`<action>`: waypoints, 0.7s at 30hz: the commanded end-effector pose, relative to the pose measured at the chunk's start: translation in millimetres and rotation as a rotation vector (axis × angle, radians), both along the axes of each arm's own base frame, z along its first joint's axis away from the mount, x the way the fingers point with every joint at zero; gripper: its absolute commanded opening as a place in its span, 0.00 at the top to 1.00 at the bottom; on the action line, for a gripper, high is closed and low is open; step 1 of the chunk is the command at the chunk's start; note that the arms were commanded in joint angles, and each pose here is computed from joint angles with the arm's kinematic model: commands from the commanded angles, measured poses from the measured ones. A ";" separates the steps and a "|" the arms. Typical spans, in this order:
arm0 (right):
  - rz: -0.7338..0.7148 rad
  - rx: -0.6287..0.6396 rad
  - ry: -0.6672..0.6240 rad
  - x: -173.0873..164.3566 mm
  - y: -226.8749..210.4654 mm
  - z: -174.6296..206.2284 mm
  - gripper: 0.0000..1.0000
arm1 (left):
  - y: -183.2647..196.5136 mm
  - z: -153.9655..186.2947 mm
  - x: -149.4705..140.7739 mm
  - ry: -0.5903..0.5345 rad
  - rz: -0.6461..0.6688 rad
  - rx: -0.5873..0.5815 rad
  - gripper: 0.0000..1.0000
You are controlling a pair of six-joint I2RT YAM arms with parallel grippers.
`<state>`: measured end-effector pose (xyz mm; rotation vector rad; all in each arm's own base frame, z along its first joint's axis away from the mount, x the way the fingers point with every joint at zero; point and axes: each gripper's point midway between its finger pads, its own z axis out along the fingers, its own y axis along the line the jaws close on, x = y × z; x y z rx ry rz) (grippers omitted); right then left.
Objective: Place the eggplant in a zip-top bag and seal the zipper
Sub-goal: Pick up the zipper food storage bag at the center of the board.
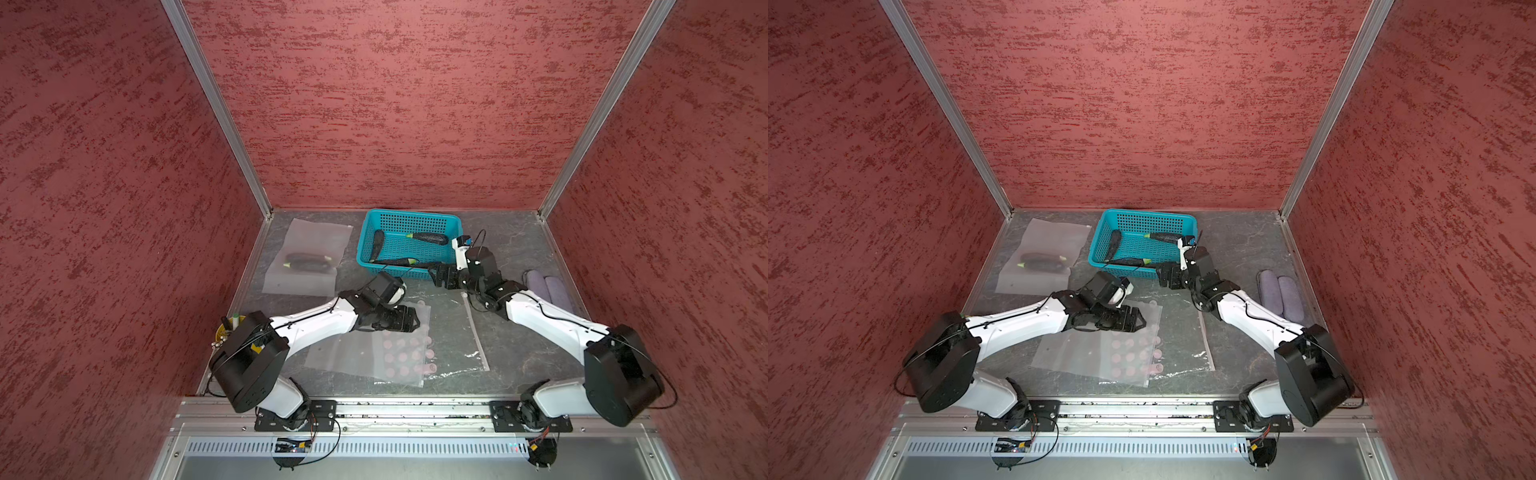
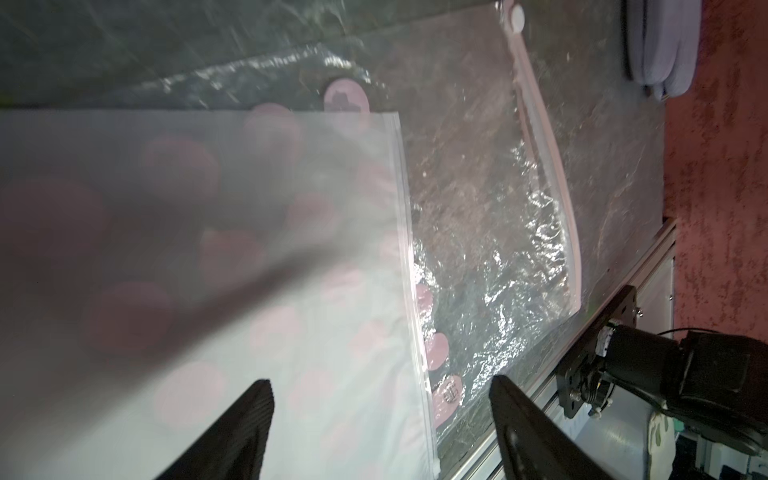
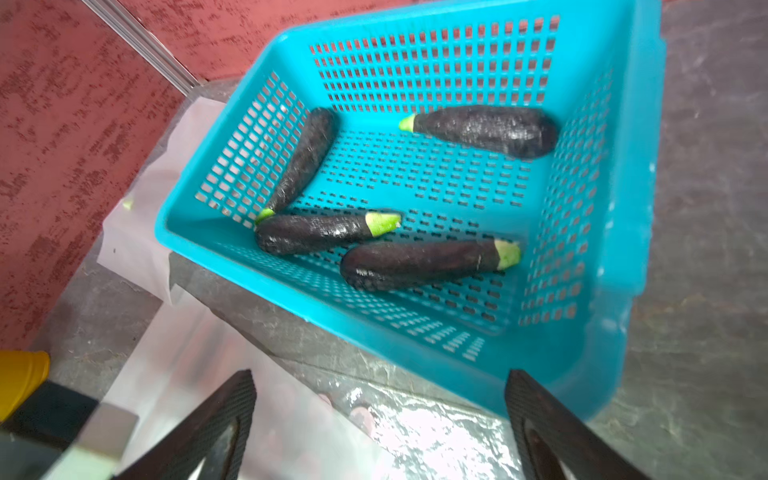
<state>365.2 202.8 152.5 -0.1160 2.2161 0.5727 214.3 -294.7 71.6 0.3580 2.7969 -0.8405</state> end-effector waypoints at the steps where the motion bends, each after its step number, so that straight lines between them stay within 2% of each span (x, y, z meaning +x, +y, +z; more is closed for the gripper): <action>1: -0.009 0.053 -0.060 -1.7 -0.7 12.2 0.06 | -5.5 -12.2 -11.1 0.033 -0.023 0.071 0.16; 13: -0.038 0.076 -0.085 -24.1 -18.8 -3.4 0.05 | -20.1 -39.2 -30.8 0.066 -0.083 0.343 0.17; 21: -0.050 0.076 -0.084 -25.0 -29.8 -10.6 0.05 | -25.6 -55.4 -37.0 0.095 -0.098 0.458 0.19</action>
